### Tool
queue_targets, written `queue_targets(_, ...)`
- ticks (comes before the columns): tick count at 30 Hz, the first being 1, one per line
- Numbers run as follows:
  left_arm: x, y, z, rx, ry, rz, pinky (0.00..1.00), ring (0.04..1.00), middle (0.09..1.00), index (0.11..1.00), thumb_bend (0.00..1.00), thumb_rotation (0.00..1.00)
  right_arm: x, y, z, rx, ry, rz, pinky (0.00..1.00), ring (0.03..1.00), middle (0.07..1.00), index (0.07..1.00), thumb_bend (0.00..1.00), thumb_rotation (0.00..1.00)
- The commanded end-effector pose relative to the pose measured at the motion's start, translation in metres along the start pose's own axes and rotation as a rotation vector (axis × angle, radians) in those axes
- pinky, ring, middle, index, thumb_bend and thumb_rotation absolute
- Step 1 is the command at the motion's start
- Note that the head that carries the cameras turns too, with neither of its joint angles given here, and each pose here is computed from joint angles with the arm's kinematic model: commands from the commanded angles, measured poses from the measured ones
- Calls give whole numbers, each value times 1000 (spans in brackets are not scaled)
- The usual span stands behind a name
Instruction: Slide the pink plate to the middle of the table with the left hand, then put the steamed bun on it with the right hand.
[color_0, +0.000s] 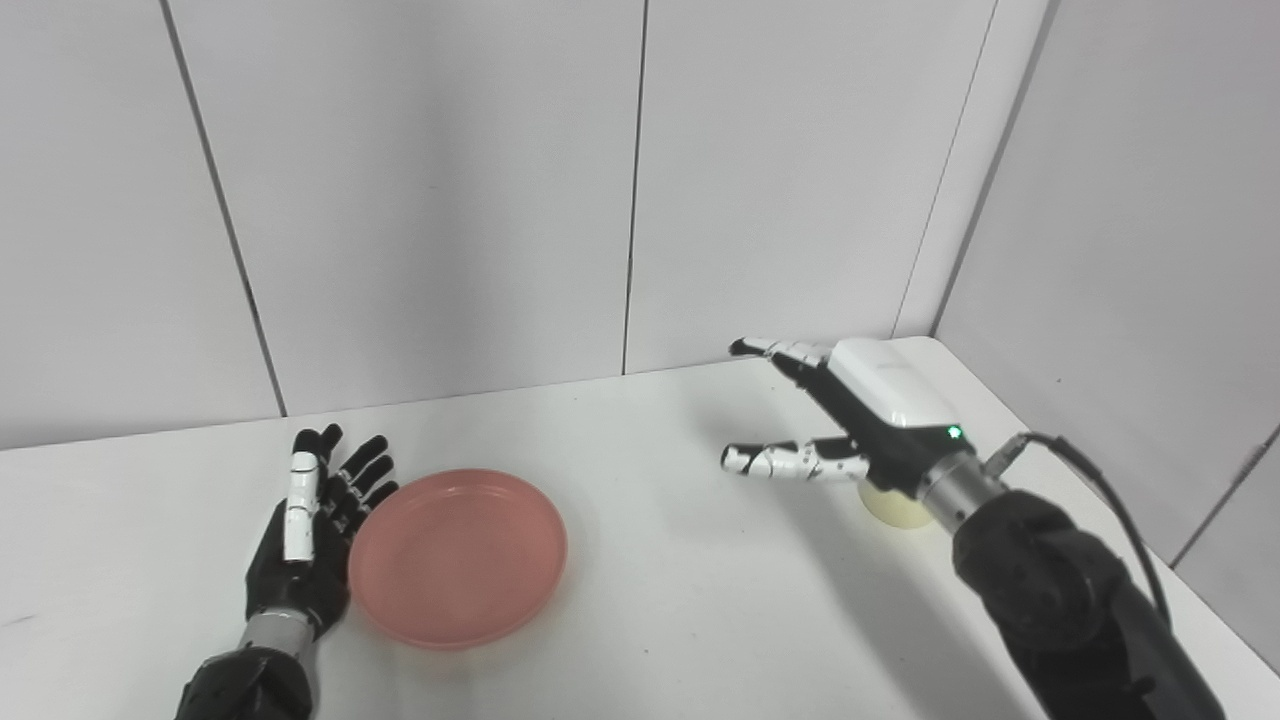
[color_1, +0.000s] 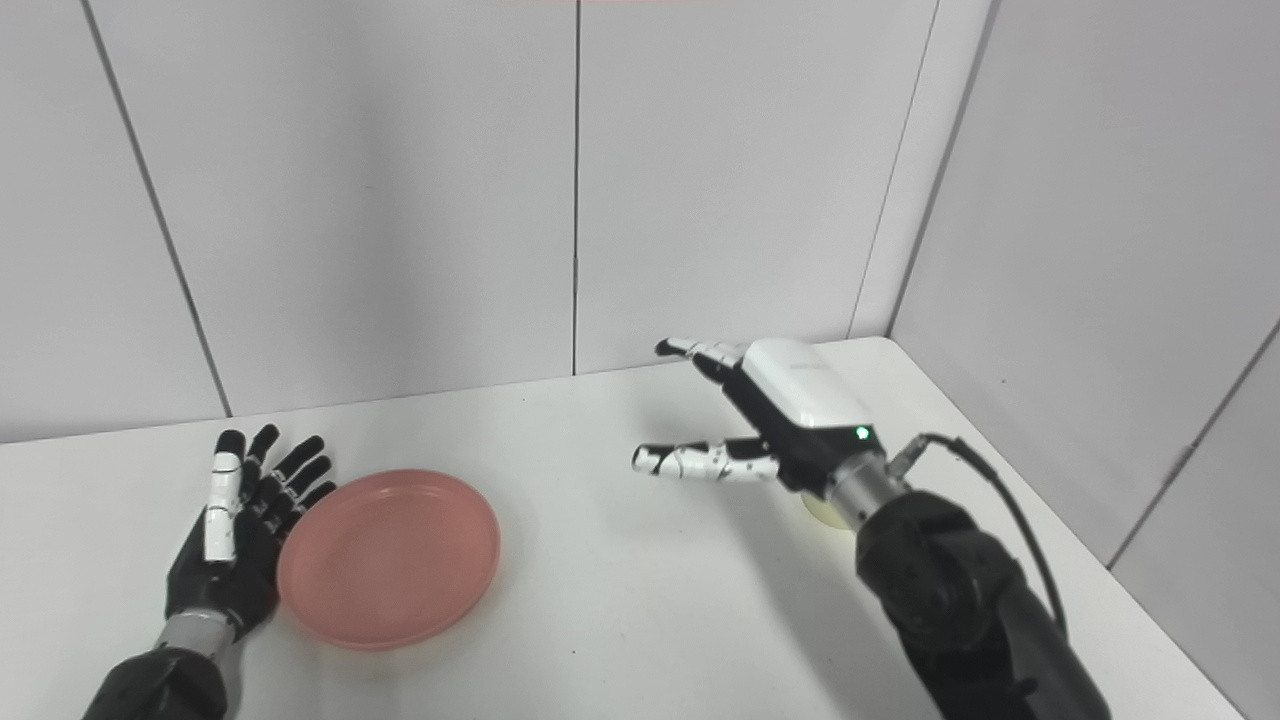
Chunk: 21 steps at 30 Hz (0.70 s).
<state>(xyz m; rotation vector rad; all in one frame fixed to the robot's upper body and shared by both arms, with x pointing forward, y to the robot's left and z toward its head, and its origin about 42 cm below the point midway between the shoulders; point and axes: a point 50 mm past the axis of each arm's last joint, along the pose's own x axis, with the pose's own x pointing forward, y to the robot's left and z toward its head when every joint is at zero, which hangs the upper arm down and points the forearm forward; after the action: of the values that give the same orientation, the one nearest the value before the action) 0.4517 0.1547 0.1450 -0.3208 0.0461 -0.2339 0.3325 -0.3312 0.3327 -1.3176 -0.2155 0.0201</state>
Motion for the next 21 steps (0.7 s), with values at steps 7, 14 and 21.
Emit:
queue_targets(7, 3, 0, 0, 34, 8, -7, 846, 879, 854, 1000, 668, 889, 9, -38, -13, -232, 169, 1, 636, 804, 818, 779, 999, 672)
queue_targets(14, 2, -1, -1, 44, 16, -12, 840, 882, 854, 1000, 656, 889, 13, -36, -35, -329, 309, 107, 615, 795, 808, 771, 1000, 604)
queue_targets(21, 2, -1, -2, 55, 29, -14, 828, 876, 851, 1000, 645, 888, 18, -27, -66, -281, 430, 188, 567, 759, 815, 771, 1000, 571)
